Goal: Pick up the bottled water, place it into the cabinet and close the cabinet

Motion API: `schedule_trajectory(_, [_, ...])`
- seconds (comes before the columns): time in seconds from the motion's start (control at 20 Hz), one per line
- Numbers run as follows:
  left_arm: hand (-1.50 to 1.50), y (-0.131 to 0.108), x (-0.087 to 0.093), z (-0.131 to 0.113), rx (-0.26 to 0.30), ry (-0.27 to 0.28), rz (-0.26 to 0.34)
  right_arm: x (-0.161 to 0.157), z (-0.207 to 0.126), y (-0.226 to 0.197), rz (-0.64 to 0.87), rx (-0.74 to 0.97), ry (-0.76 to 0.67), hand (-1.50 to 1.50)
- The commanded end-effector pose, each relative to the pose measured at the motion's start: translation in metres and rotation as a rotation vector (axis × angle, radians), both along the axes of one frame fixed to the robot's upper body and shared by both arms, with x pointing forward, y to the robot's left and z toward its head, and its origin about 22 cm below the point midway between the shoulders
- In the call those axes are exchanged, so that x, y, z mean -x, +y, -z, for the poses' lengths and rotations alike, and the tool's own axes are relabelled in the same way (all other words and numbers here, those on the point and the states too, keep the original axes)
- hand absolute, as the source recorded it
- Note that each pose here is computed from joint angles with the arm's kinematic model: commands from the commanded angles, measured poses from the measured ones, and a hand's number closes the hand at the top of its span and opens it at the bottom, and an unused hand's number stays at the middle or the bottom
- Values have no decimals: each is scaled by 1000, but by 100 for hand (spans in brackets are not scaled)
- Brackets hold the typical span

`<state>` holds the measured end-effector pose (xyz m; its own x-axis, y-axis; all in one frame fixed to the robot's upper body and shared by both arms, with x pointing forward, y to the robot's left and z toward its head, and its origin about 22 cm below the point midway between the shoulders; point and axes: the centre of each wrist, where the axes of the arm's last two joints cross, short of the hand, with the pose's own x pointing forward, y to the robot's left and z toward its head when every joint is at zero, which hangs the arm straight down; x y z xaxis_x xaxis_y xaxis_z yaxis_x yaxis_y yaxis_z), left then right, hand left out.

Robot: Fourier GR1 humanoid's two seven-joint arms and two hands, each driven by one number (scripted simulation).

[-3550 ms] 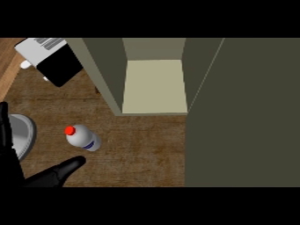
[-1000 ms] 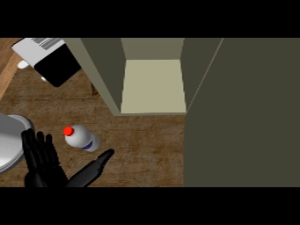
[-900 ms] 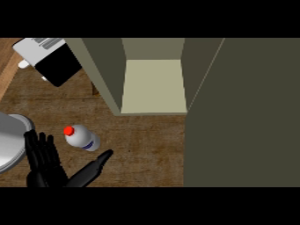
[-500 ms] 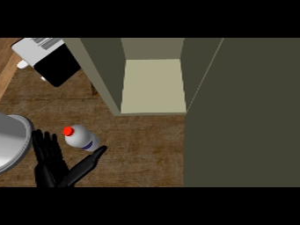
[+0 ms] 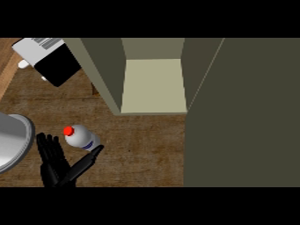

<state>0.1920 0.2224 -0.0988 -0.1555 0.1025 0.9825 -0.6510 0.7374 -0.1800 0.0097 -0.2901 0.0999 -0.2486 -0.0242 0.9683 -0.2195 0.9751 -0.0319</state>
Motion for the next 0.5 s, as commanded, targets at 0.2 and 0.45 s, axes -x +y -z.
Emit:
schedule_trajectory(0.2, [-150,30,7,38,39,-24,-18,9,-42,9,-12,5,-74,-150])
schedule_trajectory(0.45, [-150,13,-16,38,103,-127,26,7,-43,14,0,-6,-88,-150])
